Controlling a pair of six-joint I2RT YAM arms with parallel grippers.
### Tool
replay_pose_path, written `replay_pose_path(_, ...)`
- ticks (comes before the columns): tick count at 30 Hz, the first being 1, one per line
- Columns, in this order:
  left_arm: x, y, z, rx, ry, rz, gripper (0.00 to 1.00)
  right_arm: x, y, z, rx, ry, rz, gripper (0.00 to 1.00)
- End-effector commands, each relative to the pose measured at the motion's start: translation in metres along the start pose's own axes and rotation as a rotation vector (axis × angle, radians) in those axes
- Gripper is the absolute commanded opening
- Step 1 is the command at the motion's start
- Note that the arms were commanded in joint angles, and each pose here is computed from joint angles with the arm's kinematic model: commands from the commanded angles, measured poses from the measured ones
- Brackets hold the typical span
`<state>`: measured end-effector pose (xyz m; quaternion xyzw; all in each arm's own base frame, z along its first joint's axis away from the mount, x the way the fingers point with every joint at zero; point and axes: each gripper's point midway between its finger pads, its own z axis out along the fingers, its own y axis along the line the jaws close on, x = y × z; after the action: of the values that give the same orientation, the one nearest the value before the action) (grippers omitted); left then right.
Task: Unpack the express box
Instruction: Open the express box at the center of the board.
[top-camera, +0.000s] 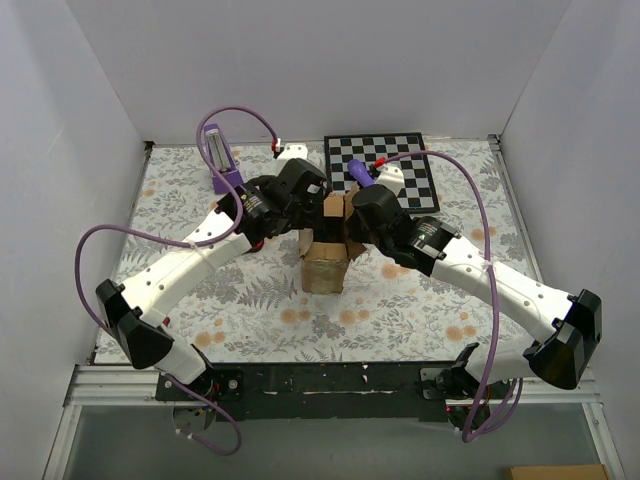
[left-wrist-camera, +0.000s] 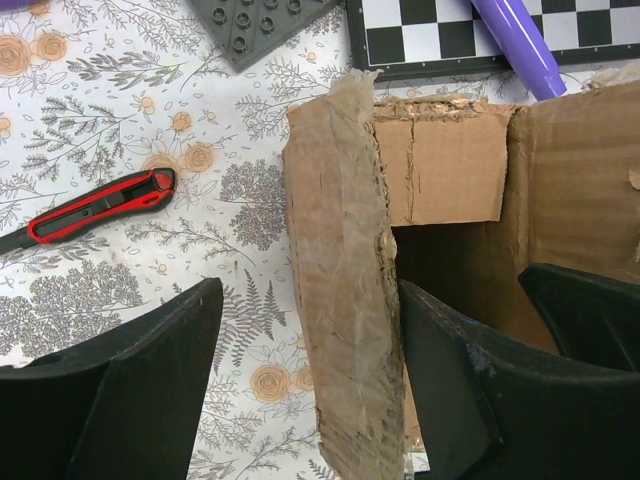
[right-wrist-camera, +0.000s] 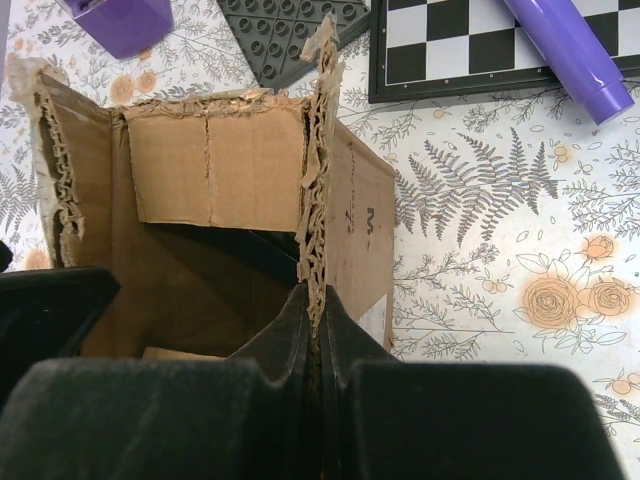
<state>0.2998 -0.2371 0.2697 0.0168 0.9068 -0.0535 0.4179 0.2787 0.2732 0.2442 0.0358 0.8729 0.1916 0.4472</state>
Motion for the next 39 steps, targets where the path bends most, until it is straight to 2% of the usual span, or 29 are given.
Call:
replay_pose_path(1, -0.012, 0.019, -0.015, -0.041, -0.052, -0.013, 0.68, -0.017, -0.003, -0.007, 0.014, -0.056, -0.005, 0.01)
replay_pose_path(9, -0.003, 0.025, -0.012, -0.041, -0.049, -0.018, 0.5, -0.017, -0.003, -0.008, 0.011, -0.059, -0.009, 0.01)
replay_pose_path(15, 0.0, 0.026, -0.008, -0.002, -0.048, -0.047, 0.42, -0.016, -0.004, -0.009, 0.01, -0.054, -0.012, 0.01)
replay_pose_path(18, 0.002, 0.026, -0.006, 0.022, -0.046, -0.059, 0.31, -0.017, -0.004, -0.011, 0.005, -0.057, -0.019, 0.01)
replay_pose_path(22, 0.003, 0.025, -0.005, 0.063, -0.053, -0.071, 0.11, -0.019, -0.004, -0.013, -0.003, -0.061, -0.03, 0.01)
replay_pose_path(23, 0.004, 0.024, -0.004, 0.07, -0.054, -0.074, 0.03, -0.019, -0.005, -0.014, -0.005, -0.061, -0.046, 0.04)
replay_pose_path(24, 0.005, 0.021, -0.005, 0.088, -0.051, -0.076, 0.0, -0.02, -0.004, -0.016, -0.016, -0.064, -0.05, 0.09)
replay_pose_path(25, 0.004, 0.02, -0.005, 0.097, -0.051, -0.076, 0.0, -0.02, -0.002, -0.017, -0.033, -0.065, -0.055, 0.18)
replay_pose_path(28, 0.004, 0.015, -0.006, 0.125, -0.049, -0.075, 0.0, -0.023, -0.001, -0.022, -0.053, -0.075, -0.084, 0.34)
replay_pose_path(31, 0.005, 0.013, -0.006, 0.136, -0.05, -0.075, 0.0, -0.026, -0.005, -0.027, -0.054, -0.09, -0.1, 0.43)
replay_pose_path(34, 0.01, 0.013, -0.003, 0.14, -0.039, -0.071, 0.0, -0.027, -0.008, -0.031, -0.066, -0.109, -0.105, 0.44)
replay_pose_path(36, 0.014, 0.012, -0.004, 0.154, -0.031, -0.081, 0.0, -0.029, -0.008, -0.035, -0.082, -0.125, -0.107, 0.41)
replay_pose_path(39, 0.022, 0.014, -0.002, 0.161, -0.025, -0.098, 0.0, -0.026, -0.012, -0.033, -0.073, -0.123, -0.126, 0.28)
